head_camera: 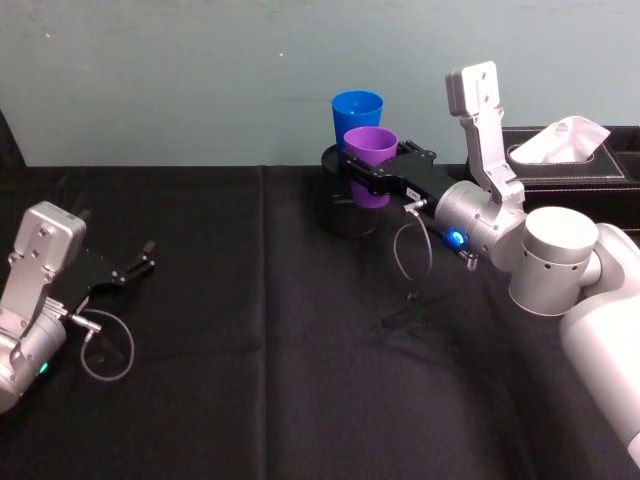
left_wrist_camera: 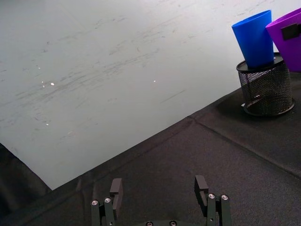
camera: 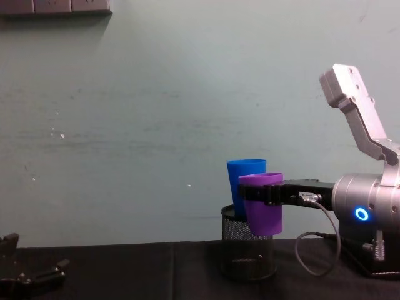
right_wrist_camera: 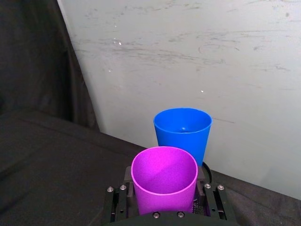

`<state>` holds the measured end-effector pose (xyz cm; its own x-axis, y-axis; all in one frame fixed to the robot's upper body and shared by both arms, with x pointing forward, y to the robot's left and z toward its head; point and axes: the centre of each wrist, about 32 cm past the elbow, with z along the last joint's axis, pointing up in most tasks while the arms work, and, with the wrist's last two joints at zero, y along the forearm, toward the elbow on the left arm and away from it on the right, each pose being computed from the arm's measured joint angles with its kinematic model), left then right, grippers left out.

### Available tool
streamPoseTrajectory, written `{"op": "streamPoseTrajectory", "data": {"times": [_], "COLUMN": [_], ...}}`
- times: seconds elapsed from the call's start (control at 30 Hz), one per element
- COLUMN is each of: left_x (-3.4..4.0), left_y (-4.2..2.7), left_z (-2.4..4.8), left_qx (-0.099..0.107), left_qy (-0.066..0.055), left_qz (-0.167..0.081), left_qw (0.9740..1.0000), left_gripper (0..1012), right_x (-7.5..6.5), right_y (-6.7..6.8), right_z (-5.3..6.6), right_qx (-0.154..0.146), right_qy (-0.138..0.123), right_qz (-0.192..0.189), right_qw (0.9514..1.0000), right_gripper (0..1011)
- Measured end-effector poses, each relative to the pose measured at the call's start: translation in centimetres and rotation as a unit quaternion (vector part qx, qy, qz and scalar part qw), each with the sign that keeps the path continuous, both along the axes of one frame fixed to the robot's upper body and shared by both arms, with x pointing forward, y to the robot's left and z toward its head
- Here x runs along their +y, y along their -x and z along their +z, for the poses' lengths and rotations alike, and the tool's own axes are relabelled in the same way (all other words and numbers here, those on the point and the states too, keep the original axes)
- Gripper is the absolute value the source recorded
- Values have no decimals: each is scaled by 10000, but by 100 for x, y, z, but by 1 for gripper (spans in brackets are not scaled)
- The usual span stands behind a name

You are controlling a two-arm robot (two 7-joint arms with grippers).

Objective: Pick up one cup with a gripper and tap it against the other cup.

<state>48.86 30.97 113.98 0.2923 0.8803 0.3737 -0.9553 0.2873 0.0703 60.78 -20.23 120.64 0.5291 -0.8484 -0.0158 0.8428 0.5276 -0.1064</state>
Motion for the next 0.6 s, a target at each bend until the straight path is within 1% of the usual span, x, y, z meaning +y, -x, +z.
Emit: {"op": "streamPoseTrajectory", "data": {"times": [0.6], "left_x": [0], "left_y": [0], "left_z": [0], "left_qx": [0], "left_qy": [0], "left_qz": [0], "left_qw": [10000], "left_gripper": [1000], "right_x": [0], "right_y": [0], "right_z": [0], "right_qx": [0], "right_qy": [0], "right_qz": [0], "right_qw": [10000], "right_gripper": [730]}}
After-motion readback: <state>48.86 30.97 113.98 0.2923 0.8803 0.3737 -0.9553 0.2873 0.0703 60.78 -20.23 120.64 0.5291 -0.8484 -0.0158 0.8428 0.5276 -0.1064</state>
